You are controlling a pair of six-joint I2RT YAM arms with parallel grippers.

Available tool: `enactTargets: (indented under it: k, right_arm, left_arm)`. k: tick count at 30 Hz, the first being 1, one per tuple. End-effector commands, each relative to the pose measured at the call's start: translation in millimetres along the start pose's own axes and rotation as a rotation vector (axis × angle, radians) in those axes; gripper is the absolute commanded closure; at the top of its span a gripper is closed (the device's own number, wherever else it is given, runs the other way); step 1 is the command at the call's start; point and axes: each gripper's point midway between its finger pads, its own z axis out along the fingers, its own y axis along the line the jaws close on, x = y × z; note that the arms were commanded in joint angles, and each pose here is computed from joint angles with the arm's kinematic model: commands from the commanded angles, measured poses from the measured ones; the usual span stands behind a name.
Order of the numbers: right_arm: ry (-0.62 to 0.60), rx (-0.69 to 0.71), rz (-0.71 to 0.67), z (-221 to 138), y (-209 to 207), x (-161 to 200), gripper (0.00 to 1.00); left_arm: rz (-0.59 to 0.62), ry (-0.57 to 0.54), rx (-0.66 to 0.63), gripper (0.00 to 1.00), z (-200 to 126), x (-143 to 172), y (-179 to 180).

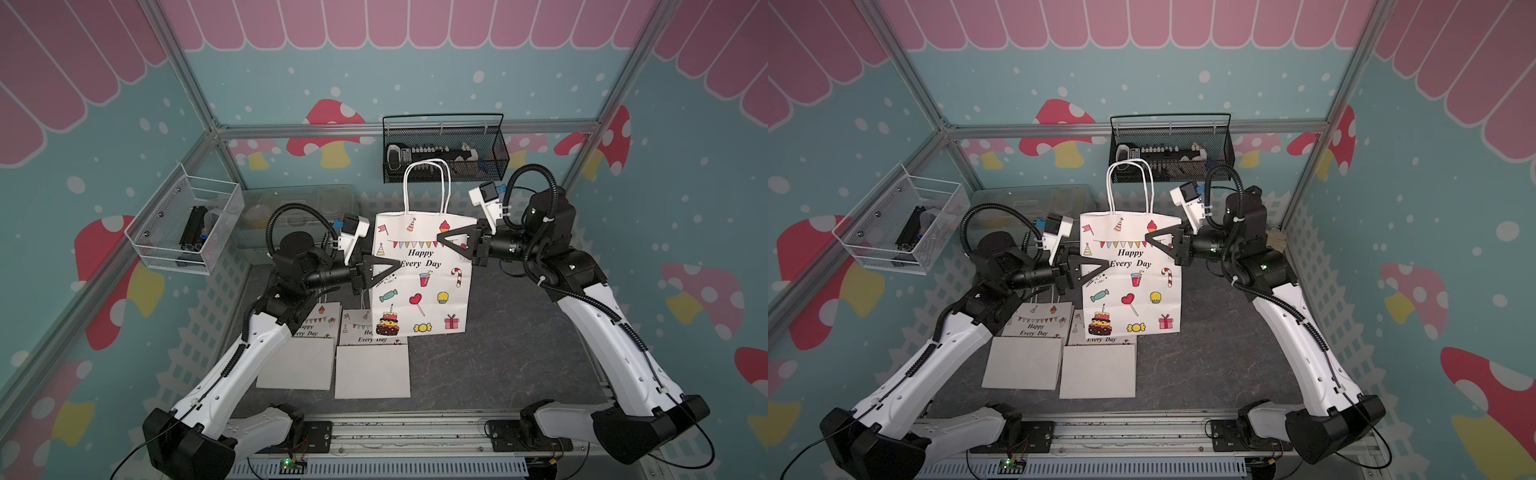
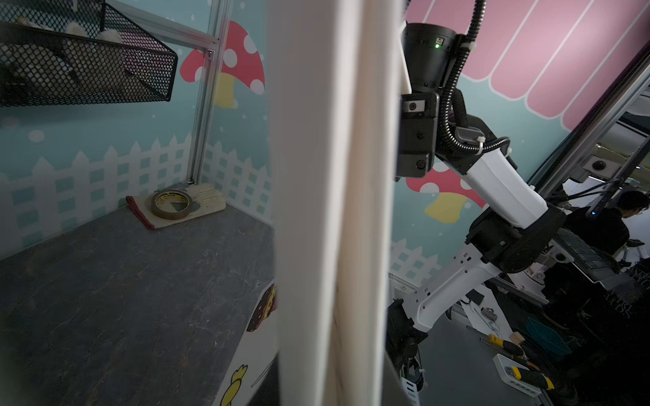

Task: Put away the paper bag
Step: Press the paper bag.

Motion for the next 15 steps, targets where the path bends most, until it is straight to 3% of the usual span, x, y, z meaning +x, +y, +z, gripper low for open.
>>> enactTargets:
  k: [1, 4, 10, 15]
  right_arm:
    - [-0.062, 0.032, -0.065, -7, 5, -14, 0.93]
    - [-0.083, 0.022, -0.073, -8, 8, -17, 0.86]
    - [-0.086, -0.029, -0.083, -11, 19, -15, 0.70]
    - [-0.132, -0.042, -0.082, -25, 20, -12, 0.33]
  left_arm:
    - [0.021, -0.009, 0.025, 0.93, 1, -8, -9]
    - [0.017, -0.018, 0.027, 1.00, 1, -11, -10]
    - [-0.012, -0.053, 0.018, 1.00, -2, -18, -6]
    - [-0.047, -0.132, 0.044, 1.00, -12, -34, -6]
